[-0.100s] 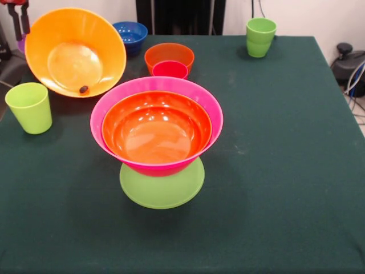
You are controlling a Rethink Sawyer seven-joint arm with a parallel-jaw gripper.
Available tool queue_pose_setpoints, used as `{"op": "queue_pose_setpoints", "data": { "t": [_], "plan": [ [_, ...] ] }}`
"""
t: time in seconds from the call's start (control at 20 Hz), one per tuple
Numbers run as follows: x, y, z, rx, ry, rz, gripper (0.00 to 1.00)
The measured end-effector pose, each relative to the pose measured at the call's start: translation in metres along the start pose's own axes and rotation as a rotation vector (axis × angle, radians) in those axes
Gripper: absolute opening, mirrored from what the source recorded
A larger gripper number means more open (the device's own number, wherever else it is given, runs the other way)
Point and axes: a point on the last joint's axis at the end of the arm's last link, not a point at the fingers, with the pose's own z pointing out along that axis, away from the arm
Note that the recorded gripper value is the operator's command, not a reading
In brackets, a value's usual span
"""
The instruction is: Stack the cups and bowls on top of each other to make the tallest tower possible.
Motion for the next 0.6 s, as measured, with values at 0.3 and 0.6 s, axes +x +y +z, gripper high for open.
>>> {"op": "queue_pose_setpoints", "data": {
  "t": [0.3,0.6],
  "plan": [
    [-0.0037,0.0013,0.0025,0.002,-0.001,0.005,1.0],
    [-0.0045,0.0011,0.0029,0.002,-0.001,0.008,1.0]
  ]
}}
